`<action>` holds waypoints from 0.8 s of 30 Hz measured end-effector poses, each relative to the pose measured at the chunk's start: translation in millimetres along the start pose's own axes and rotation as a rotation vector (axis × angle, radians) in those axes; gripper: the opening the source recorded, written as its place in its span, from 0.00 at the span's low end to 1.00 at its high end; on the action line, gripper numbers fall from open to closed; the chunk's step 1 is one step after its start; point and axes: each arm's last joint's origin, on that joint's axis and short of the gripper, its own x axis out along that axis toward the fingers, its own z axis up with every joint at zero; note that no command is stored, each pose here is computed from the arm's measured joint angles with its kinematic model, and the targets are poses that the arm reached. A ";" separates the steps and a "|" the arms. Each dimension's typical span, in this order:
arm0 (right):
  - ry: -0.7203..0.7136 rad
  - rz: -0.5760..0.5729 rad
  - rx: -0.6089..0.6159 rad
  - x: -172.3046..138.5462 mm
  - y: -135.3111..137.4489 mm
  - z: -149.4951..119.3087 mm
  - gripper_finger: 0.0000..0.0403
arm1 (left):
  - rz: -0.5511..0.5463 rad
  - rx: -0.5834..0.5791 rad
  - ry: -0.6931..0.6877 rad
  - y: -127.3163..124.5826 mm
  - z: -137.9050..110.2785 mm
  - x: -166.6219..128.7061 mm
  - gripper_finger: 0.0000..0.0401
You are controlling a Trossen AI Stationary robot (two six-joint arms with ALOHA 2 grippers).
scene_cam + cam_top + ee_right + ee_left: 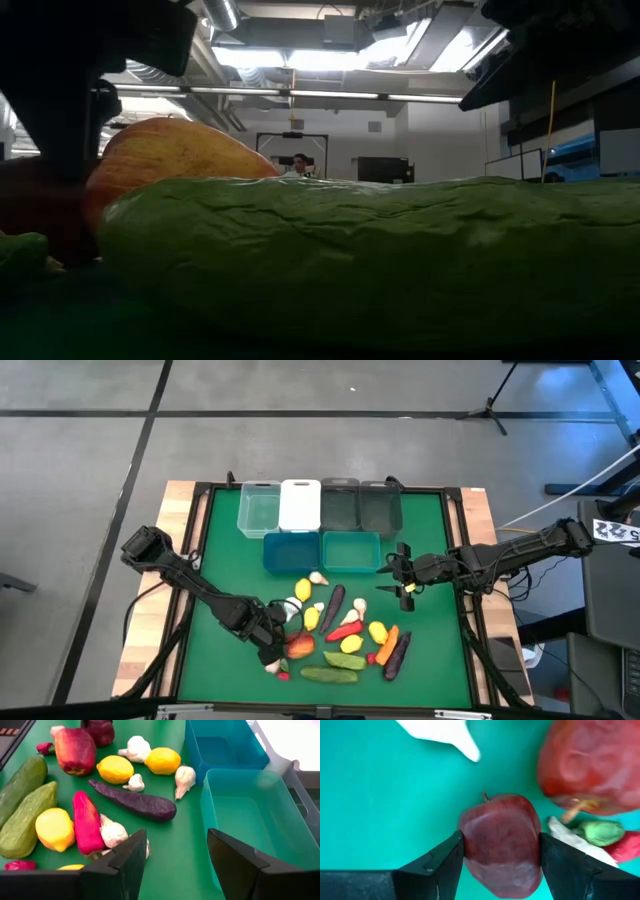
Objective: Sort produce into baskets
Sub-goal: Put the apple into the white bin
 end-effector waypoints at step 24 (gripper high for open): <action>-0.007 -0.028 0.001 0.0 -0.8 0.4 0.52 | 0.116 -0.045 -0.459 84.9 49.4 -102.4 0.57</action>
